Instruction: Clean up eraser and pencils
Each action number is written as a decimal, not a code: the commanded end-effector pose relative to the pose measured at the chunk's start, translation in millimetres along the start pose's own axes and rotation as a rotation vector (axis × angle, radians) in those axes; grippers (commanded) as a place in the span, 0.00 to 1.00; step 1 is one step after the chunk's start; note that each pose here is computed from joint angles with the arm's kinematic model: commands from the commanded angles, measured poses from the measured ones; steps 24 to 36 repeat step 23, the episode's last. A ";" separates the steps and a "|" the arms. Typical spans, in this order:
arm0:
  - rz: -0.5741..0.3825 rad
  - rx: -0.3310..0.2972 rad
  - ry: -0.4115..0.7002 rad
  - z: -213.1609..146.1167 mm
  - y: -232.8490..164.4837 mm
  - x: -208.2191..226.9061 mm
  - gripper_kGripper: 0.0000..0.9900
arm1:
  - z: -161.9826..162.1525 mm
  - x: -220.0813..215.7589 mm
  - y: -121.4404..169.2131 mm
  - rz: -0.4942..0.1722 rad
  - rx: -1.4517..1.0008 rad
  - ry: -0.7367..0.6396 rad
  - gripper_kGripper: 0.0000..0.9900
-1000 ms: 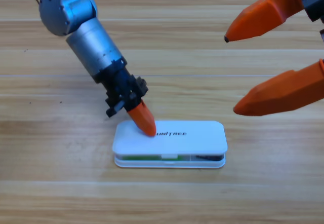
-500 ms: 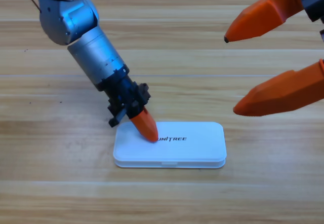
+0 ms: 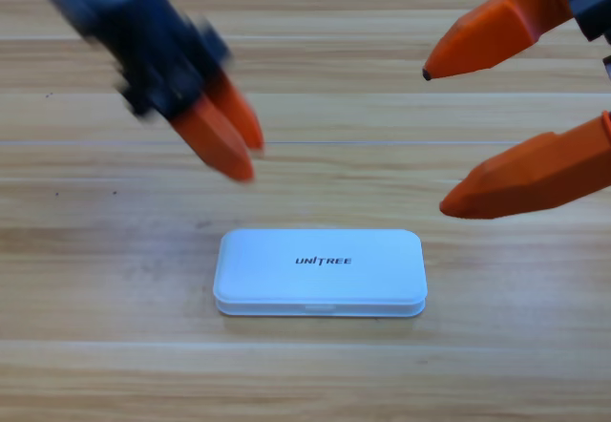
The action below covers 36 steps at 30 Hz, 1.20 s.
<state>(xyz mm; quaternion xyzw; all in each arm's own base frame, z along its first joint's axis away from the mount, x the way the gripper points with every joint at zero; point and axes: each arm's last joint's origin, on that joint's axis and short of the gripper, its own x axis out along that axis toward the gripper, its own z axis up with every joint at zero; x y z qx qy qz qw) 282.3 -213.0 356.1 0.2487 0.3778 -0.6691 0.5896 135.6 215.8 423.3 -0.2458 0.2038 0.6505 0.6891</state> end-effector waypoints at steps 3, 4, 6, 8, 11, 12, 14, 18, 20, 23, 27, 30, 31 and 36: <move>0.024 0.178 -0.131 1.1 -136.1 -59.8 1.00 | -9.0 9.4 -6.9 0.012 0.037 0.022 0.97; 0.024 0.181 -0.145 -2.9 -142.3 -62.1 1.00 | -9.1 9.9 -7.2 0.013 0.038 0.024 0.97; 0.030 0.193 -0.160 -8.0 -150.1 -65.1 1.00 | -9.2 10.5 -7.4 0.013 0.039 0.025 0.97; 0.040 0.186 -0.159 -10.2 -151.3 -65.6 1.00 | -9.3 11.1 -7.7 0.014 0.039 0.026 0.97; 0.040 0.172 -0.142 -11.2 -146.7 -60.5 1.00 | -9.3 11.1 -7.7 0.014 0.039 0.026 0.97; 0.043 0.171 -0.140 -11.6 -146.1 -59.7 1.00 | -9.4 11.6 -7.9 0.014 0.040 0.027 0.97; 0.045 0.172 -0.141 -11.6 -146.4 -60.1 1.00 | -9.5 12.2 -8.2 0.015 0.041 0.029 0.97; 0.056 0.172 -0.136 -12.4 -146.5 -60.7 1.00 | -9.6 12.7 -8.4 0.016 0.041 0.030 0.97; 0.064 0.172 -0.134 -14.3 -147.8 -61.3 1.00 | -9.6 12.7 -8.4 0.016 0.041 0.030 0.97; 0.080 0.170 -0.133 -17.6 -149.4 -62.3 1.00 | -9.6 12.7 -8.4 0.016 0.041 0.030 0.97; 0.080 0.170 -0.133 -17.6 -149.4 -62.3 1.00 | -9.6 12.7 -8.4 0.016 0.041 0.030 0.97; 0.080 0.170 -0.133 -17.6 -149.4 -62.3 1.00 | -9.6 12.7 -8.4 0.016 0.041 0.030 0.97; 0.080 0.170 -0.133 -17.6 -149.4 -62.3 1.00 | -9.6 12.7 -8.4 0.016 0.041 0.030 0.97; 0.080 0.170 -0.133 -17.6 -149.4 -62.3 1.00 | -9.6 12.7 -8.4 0.016 0.041 0.030 0.97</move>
